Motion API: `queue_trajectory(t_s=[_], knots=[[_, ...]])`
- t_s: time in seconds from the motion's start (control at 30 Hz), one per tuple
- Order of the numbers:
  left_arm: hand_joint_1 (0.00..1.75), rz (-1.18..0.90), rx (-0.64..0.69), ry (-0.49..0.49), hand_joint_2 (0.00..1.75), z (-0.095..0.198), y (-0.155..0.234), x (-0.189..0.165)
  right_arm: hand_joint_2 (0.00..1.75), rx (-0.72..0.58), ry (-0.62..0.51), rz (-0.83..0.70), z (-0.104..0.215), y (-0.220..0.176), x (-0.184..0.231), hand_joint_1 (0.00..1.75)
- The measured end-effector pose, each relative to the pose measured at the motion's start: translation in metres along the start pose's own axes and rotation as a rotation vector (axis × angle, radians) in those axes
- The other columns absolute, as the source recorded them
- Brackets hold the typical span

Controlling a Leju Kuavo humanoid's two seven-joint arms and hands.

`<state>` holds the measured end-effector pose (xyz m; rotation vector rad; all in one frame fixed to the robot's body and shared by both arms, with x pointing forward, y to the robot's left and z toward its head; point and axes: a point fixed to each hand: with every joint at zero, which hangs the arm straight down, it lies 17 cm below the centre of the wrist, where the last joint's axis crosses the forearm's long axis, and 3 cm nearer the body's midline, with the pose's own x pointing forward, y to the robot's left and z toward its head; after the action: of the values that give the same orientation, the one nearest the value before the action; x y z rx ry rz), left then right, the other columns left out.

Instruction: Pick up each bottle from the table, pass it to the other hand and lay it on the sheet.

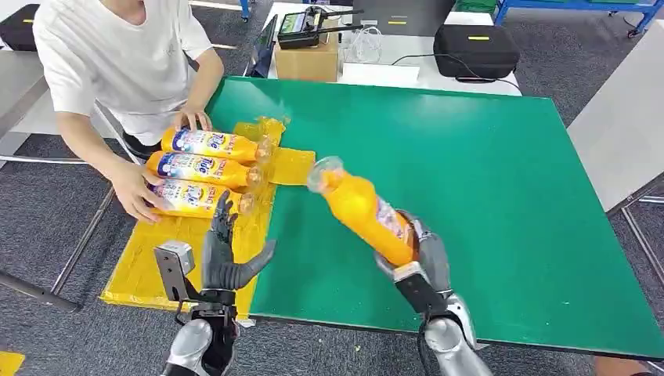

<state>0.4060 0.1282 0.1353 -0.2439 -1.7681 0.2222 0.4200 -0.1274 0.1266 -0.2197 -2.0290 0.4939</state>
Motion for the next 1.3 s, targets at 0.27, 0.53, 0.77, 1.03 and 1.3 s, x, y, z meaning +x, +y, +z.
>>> queue_trajectory(t_s=[0.27, 0.53, 0.77, 1.03, 1.3], knots=[[0.00, -0.007, -0.002, -0.033, 1.75, 0.006, -0.006, -0.004, 1.75, -0.243, -0.037, -0.119, -0.005, -0.048, 0.033, 1.75], [0.00, 0.162, -0.129, -0.013, 1.75, 0.018, -0.031, -0.004, 1.75, -0.277, -0.024, -0.151, 0.007, -0.049, 0.037, 1.75], [0.00, 0.266, -0.253, -0.051, 1.75, 0.027, -0.052, 0.016, 1.75, -0.045, -0.069, -0.168, 0.013, 0.022, 0.052, 1.75], [0.00, 0.339, -0.282, -0.041, 1.75, 0.018, -0.060, 0.024, 1.75, -0.081, -0.143, -0.316, -0.018, 0.044, 0.097, 1.75], [0.00, 0.362, -0.261, 0.014, 1.75, 0.010, -0.058, 0.016, 1.75, -0.045, -0.206, -0.316, -0.030, 0.060, 0.123, 1.75]])
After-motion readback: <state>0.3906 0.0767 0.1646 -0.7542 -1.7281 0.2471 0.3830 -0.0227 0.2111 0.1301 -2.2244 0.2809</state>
